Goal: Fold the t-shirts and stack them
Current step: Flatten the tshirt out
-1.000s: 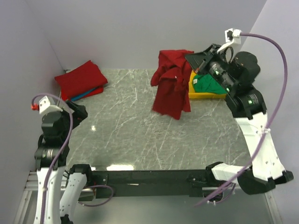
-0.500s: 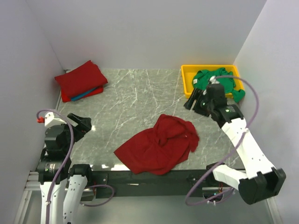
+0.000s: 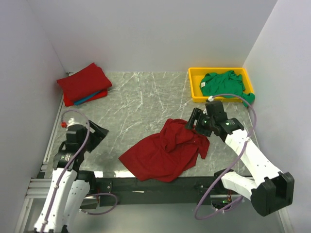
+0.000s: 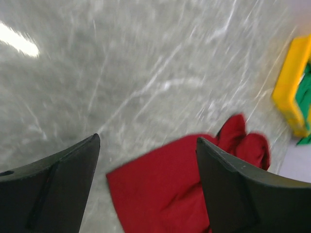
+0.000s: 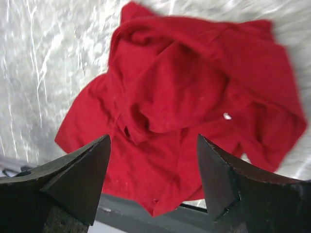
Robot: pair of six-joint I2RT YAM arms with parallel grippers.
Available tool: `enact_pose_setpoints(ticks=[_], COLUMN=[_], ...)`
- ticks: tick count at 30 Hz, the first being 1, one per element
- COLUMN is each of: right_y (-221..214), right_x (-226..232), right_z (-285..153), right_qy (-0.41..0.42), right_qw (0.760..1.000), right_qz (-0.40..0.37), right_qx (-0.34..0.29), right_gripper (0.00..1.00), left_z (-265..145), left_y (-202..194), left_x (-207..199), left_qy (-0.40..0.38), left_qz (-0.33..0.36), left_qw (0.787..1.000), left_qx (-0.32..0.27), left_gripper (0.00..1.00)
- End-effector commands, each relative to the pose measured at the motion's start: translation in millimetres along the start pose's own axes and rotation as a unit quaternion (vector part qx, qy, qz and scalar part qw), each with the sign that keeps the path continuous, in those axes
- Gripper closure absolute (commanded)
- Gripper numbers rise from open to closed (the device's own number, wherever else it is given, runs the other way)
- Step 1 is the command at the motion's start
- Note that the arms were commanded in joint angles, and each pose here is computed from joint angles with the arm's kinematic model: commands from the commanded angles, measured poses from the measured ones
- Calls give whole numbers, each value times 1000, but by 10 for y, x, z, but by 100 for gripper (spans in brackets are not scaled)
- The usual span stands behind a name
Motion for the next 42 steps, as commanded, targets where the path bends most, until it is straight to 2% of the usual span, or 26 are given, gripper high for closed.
enact_pose_setpoints(ticks=[1, 5, 6, 9, 14, 17, 19, 24, 31, 37, 41, 42], right_y=[43, 63, 69, 114, 169, 139, 91, 9, -20, -76, -127, -121], right_x=[183, 271, 280, 339, 445, 464, 454, 430, 471, 500, 508, 522], right_z=[57, 124, 159, 192, 235, 266, 305, 383, 408, 462, 525, 532], right_qy=[41, 49, 46, 48, 57, 57, 60, 54, 55, 50, 46, 47], right_qw=[999, 999, 999, 998, 998, 998, 997, 997, 996, 995, 994, 994], right_qz=[-11, -16, -17, -24, -35, -34, -32, -36, -46, -58, -66, -69], right_qx=[-3, 7, 12, 14, 15, 21, 28, 46, 51, 59, 70, 69], right_gripper=[23, 23, 23, 23, 23, 24, 24, 24, 24, 25, 25, 25], left_z=[125, 223, 285, 305, 392, 392, 382, 386, 413, 443, 471, 472], left_y=[-113, -394, -471, -581, -862, -1005, -1045, -1079, -1157, -1239, -1297, -1302], left_x=[-101, -272, -252, -267, -62, 82, 143, 179, 182, 192, 232, 243], left_qy=[-7, 9, 39, 74, 80, 97, 102, 121, 138, 136, 146, 148], left_qz=[-29, 36, 55, 83, 71, 67, 68, 87, 115, 111, 114, 116], left_qw=[999, 998, 995, 991, 985, 980, 980, 975, 968, 967, 963, 963], left_qx=[14, 57, 72, 77, 136, 157, 160, 164, 176, 184, 193, 194], left_gripper=[14, 13, 13, 11, 20, 30, 40, 46, 49, 50, 60, 67])
Point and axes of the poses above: each gripper's point midway between its finger pads, its own z axis out along the fingers, its own x axis along the line the jaws close on, y = z × x, the point moved 9 cm from there along -z, back along the fingers, and after that the axes turned 1 degree about -z, right-handed, at the moved point
